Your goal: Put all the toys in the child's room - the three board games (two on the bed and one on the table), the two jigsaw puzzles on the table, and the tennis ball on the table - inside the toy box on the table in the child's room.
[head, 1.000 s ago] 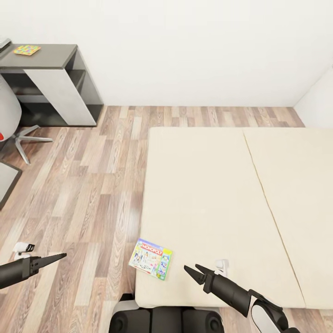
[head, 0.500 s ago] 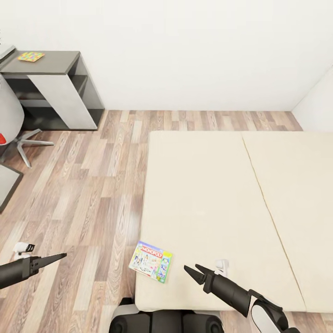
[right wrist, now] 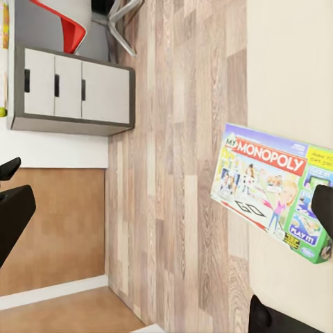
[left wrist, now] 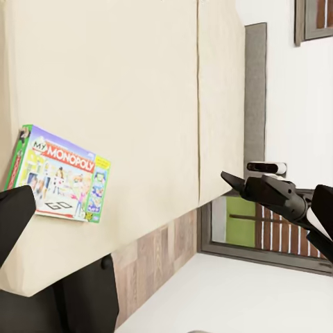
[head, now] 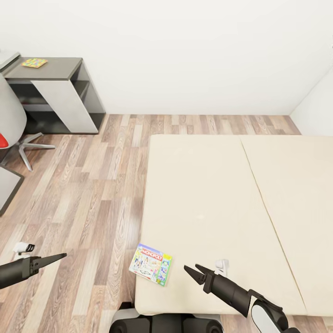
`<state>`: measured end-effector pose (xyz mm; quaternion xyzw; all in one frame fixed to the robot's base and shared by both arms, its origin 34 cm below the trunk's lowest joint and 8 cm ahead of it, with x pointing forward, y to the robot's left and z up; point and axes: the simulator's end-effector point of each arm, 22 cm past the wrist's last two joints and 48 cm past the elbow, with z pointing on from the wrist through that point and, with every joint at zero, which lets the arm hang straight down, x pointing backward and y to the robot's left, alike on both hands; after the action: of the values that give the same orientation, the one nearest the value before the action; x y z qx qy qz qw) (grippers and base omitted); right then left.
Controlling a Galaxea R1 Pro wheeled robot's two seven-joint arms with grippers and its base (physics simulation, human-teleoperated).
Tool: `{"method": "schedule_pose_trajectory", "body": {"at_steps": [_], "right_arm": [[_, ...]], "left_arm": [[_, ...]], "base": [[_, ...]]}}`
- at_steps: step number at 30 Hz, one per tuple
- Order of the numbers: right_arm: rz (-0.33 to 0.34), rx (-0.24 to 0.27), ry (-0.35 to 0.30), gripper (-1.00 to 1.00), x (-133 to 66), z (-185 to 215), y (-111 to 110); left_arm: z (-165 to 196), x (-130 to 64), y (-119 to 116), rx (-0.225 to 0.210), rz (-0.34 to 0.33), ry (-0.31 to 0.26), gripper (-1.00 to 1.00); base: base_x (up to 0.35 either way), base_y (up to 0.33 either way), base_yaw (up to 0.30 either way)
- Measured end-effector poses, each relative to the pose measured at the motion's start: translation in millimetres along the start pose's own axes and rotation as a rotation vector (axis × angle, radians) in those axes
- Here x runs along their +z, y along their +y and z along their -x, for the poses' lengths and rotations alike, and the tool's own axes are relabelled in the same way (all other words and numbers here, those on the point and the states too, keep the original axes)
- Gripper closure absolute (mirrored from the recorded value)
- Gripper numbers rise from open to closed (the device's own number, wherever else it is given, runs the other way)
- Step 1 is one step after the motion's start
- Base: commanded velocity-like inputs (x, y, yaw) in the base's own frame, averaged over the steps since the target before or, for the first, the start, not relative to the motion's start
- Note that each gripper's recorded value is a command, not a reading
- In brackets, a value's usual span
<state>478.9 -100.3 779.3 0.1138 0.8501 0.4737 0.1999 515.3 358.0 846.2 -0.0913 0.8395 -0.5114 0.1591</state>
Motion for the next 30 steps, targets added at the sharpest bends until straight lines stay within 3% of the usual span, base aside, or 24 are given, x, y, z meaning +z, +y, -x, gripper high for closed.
{"method": "schedule_pose_trajectory", "body": {"at_steps": [30], "right_arm": [[0.018, -0.038, -0.025, -1.00, -4.0, 13.5, 15.5]], "left_arm": [[10.3, -6.0, -17.9, 0.041, -0.016, -0.023, -1.00]], "base": [[0.000, 0.000, 0.000]]}}
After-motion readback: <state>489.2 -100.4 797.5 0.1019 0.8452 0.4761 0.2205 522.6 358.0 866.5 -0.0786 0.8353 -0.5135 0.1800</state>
